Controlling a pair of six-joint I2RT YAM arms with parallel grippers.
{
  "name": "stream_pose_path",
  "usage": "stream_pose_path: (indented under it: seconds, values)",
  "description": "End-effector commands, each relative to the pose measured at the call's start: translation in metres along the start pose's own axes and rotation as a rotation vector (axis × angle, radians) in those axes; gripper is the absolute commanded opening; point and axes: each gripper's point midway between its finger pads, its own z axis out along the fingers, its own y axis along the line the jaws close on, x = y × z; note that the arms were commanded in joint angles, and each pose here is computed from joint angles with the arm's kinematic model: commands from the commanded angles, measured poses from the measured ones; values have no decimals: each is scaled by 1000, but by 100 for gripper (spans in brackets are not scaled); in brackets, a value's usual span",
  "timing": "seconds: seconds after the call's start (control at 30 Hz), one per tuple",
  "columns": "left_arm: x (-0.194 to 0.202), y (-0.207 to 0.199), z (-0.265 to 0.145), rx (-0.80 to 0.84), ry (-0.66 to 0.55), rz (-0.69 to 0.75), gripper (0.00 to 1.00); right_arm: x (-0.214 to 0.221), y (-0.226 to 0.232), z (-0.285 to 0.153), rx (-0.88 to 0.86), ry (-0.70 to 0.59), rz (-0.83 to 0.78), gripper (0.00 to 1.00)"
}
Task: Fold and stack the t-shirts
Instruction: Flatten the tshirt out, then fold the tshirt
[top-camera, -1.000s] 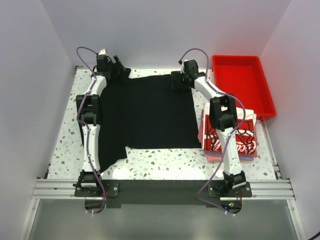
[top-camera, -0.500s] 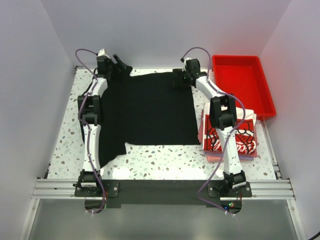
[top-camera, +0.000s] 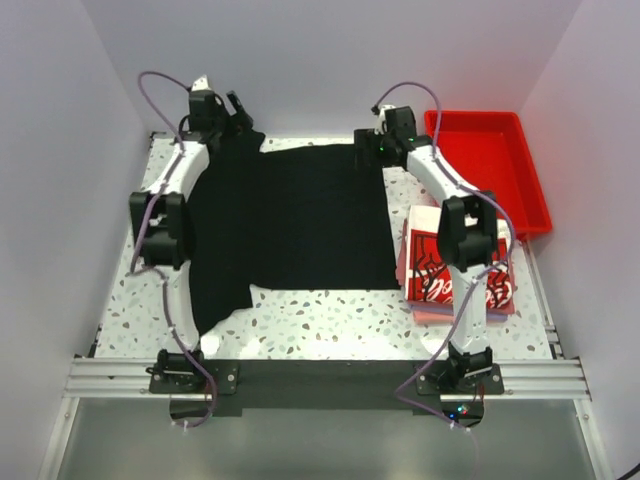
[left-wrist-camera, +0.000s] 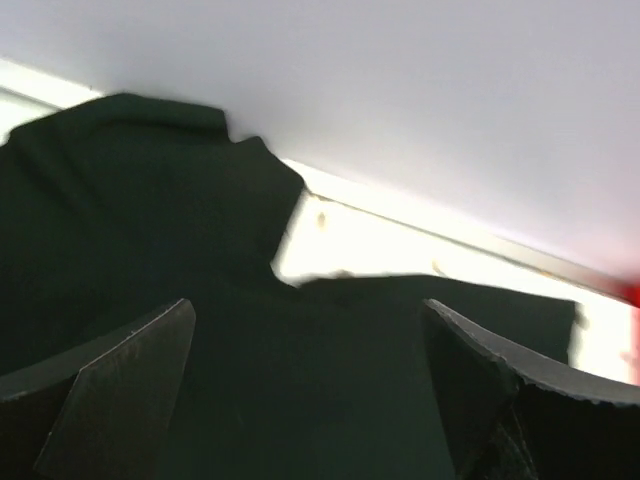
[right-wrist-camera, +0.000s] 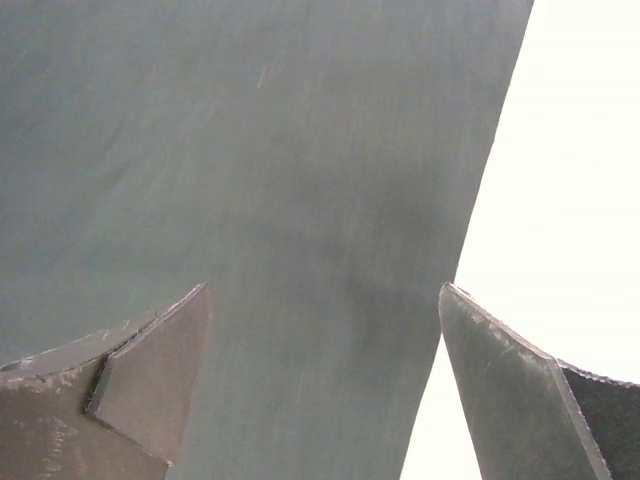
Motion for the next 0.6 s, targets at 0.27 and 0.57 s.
stream_pose_path:
  seconds: [0.27,0.57]
  values:
    - [129,9,-285,-58,108,-146,100,59,48,-177,-91,-51,133,99]
    - [250,129,-387,-547,224,-274,100,96,42,-217,-73,-56,131,99]
